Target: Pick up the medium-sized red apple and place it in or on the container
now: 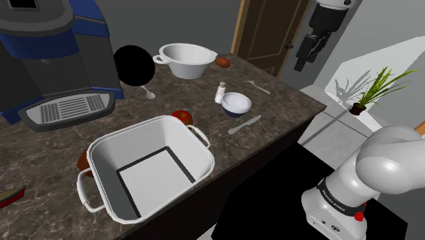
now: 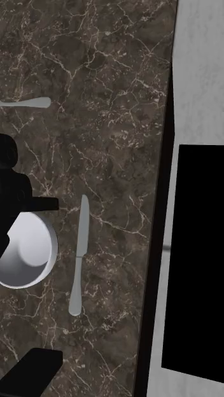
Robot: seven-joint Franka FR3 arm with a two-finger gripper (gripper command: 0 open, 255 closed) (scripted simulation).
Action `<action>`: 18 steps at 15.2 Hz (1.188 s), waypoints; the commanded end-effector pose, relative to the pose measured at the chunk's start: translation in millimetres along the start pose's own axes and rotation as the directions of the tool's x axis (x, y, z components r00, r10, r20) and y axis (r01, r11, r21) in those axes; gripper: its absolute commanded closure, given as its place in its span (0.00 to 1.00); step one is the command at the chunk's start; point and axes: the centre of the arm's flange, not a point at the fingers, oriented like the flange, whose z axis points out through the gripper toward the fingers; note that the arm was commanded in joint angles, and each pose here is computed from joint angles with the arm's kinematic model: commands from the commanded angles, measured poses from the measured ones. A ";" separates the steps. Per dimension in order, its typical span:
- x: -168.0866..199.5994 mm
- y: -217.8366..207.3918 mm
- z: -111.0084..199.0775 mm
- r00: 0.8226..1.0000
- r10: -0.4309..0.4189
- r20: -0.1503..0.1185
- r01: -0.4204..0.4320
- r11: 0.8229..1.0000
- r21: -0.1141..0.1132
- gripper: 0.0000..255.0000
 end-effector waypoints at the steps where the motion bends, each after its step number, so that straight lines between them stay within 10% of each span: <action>1: 0.0 0.0 0.0 1.000 0.000 0.000 0.000 1.000 0.000 0.00; 18: 136.5 -149.0 76.5 0.999 -0.002 0.032 -0.001 0.994 0.105 0.00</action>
